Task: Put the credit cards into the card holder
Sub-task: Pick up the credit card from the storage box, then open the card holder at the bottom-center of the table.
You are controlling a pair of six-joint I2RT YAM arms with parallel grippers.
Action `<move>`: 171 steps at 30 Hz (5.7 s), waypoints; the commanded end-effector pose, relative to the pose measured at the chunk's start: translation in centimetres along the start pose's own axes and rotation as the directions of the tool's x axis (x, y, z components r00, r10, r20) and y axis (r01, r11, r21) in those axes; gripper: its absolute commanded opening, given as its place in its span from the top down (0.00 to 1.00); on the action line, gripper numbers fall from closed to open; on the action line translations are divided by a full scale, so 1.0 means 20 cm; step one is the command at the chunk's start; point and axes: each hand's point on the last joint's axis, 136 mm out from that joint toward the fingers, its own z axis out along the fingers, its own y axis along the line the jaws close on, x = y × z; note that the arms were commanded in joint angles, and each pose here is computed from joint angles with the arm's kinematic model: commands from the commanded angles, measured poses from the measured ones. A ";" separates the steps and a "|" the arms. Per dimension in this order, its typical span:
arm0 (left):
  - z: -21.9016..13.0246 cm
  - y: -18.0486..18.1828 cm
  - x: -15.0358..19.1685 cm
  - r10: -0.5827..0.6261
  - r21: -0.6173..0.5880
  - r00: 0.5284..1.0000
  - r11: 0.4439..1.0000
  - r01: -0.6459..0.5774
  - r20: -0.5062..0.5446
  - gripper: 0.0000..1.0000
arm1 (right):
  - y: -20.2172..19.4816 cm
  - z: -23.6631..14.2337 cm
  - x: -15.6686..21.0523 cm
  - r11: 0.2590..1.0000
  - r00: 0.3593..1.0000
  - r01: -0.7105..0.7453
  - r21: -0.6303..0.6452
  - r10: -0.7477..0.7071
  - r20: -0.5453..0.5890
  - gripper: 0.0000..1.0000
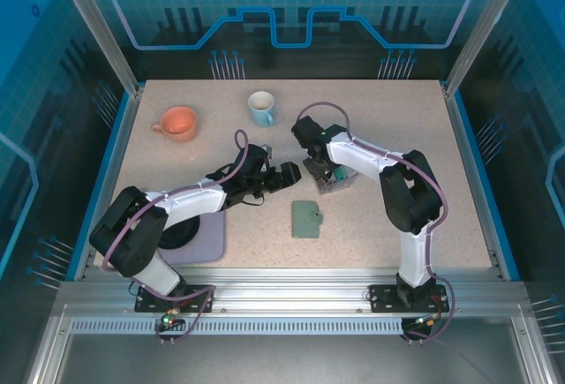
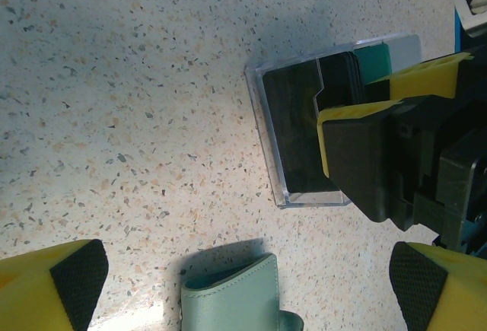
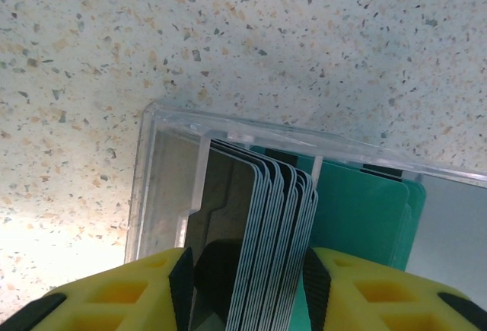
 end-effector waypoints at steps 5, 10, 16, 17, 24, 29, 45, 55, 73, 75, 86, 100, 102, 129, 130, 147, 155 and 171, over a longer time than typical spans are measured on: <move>0.01 -0.01 0.01 -0.007 0.009 1.000 1.000 0.007 0.001 0.01 | -0.05 -0.06 -0.01 0.999 1.000 0.010 0.046 -0.012 0.029 0.57; 0.01 -0.01 0.01 -0.009 0.010 1.000 1.000 0.009 -0.005 0.01 | -0.05 -0.06 0.00 0.999 1.000 0.008 0.051 -0.010 0.027 0.58; 0.02 -0.01 0.02 -0.011 0.009 1.000 1.000 0.011 -0.010 0.01 | -0.05 -0.07 0.00 0.999 1.000 0.015 0.050 -0.017 0.025 0.61; 0.02 -0.01 0.02 -0.011 0.007 1.000 1.000 0.011 -0.011 0.01 | -0.05 -0.06 0.00 0.999 1.000 0.014 0.051 -0.015 0.025 0.61; 0.02 -0.01 0.02 -0.011 0.006 1.000 1.000 0.011 -0.013 0.01 | -0.05 -0.06 0.00 0.998 0.999 0.018 0.055 -0.019 0.026 0.65; 0.01 0.00 0.02 -0.011 0.004 1.000 1.000 0.011 -0.016 0.01 | -0.05 -0.06 0.01 0.999 1.000 0.020 0.045 -0.021 0.021 0.71; 0.01 0.00 0.02 -0.011 -0.002 1.000 1.000 0.011 -0.015 0.01 | -0.06 -0.10 0.00 0.999 0.999 0.009 0.043 -0.010 0.036 0.86; 0.00 0.00 0.02 -0.013 -0.003 1.000 1.000 0.013 -0.013 0.01 | -0.03 -0.22 0.00 0.998 0.997 -0.035 -0.043 0.038 0.072 0.93; -0.16 -0.39 -0.13 -0.092 0.421 0.993 0.900 0.113 -0.071 0.08 | -0.09 -0.80 -0.07 0.459 0.776 -0.308 -0.833 0.628 0.059 1.00; -0.17 -0.46 -0.16 -0.094 0.475 0.991 0.870 0.128 -0.096 0.08 | -0.10 -0.84 -0.06 0.403 0.764 -0.293 -0.867 0.644 0.041 1.00; -0.18 -0.69 -0.28 -0.085 0.634 0.985 0.756 0.163 -0.151 0.27 | -0.11 -0.91 -0.09 0.233 0.758 -0.258 -0.938 0.650 -0.047 1.00; -0.28 -0.79 -0.27 -0.026 0.694 0.988 0.709 0.125 -0.152 0.82 | -0.13 -0.83 -0.09 0.173 0.747 -0.293 -0.940 0.655 -0.112 0.96; -0.28 -0.79 -0.27 -0.023 0.695 0.988 0.708 0.125 -0.155 0.87 | -0.12 -0.83 -0.09 0.165 0.749 -0.292 -0.942 0.652 -0.119 0.95; -0.20 -0.59 -0.23 -0.061 0.504 0.986 0.853 0.133 -0.156 0.56 | -0.09 -0.81 0.06 0.210 0.789 -0.314 -0.926 0.600 -0.132 1.00; -0.19 -0.51 -0.21 -0.085 0.431 0.985 0.891 0.141 -0.147 0.54 | -0.09 -0.76 0.10 0.266 0.785 -0.356 -0.896 0.605 -0.132 1.00; -0.31 0.08 0.08 -0.101 0.025 0.992 0.994 0.103 -0.070 0.22 | 0.44 -0.41 0.49 0.746 0.889 -0.422 -0.515 0.453 -0.071 0.99; -0.23 0.05 0.24 -0.042 0.004 0.984 0.999 0.044 -0.175 0.23 | 0.40 -0.29 0.62 0.772 0.877 -0.467 -0.430 0.468 -0.112 0.99; -0.03 0.01 0.48 0.012 -0.031 0.934 0.999 -0.024 -0.356 0.33 | 0.35 -0.26 0.68 0.721 0.836 -0.531 -0.445 0.531 -0.137 0.97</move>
